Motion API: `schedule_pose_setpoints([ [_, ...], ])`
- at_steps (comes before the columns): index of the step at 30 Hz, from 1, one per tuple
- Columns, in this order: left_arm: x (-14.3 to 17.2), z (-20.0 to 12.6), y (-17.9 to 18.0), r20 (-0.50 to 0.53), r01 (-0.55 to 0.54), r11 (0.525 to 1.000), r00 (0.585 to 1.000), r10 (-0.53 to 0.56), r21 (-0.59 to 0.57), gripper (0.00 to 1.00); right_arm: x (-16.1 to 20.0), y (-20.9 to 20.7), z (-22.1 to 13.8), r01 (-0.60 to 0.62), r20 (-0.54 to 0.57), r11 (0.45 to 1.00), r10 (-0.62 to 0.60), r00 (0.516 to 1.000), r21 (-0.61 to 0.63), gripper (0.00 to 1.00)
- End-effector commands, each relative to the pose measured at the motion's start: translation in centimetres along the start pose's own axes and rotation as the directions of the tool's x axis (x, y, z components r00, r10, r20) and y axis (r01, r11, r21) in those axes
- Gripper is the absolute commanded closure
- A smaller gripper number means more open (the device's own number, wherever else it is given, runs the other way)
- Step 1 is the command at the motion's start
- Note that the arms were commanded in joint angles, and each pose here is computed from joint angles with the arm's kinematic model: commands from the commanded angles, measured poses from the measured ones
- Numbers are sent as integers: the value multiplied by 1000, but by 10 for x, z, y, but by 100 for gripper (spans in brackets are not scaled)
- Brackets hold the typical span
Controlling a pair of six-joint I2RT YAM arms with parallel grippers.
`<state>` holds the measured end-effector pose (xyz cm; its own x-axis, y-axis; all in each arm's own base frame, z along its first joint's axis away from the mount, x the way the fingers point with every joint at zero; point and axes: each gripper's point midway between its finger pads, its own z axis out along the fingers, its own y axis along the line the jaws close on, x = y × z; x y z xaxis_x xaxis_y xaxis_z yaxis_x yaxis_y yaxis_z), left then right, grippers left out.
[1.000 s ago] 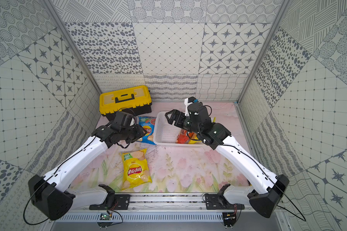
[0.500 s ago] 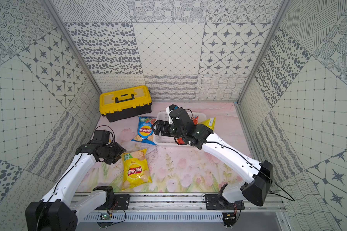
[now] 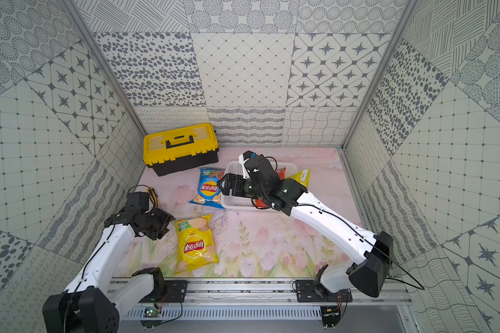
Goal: Put the potato chips into the basket
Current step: Pick up the potato chip from the center of the board.
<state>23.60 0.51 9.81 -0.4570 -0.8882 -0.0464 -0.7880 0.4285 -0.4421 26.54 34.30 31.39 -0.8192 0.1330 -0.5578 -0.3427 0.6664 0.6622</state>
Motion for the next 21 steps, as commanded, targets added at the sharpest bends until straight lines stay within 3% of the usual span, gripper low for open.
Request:
schedule_pose_setpoints([
  [1, -18, 4, -15, 46, 12, 999, 999, -14, 38, 48, -5, 5, -2, 8, 27, 1000, -8, 1000, -22, 6],
  [14, -24, 22, -19, 28, 8, 999, 1000, -9, 33, 61, -4, 5, 2, -6, 31, 1000, 7, 1000, -29, 6],
  [21, -22, 30, -18, 11, 13, 999, 1000, -14, 35, 62, -4, 2, 4, -11, 30, 1000, 11, 999, -22, 6],
])
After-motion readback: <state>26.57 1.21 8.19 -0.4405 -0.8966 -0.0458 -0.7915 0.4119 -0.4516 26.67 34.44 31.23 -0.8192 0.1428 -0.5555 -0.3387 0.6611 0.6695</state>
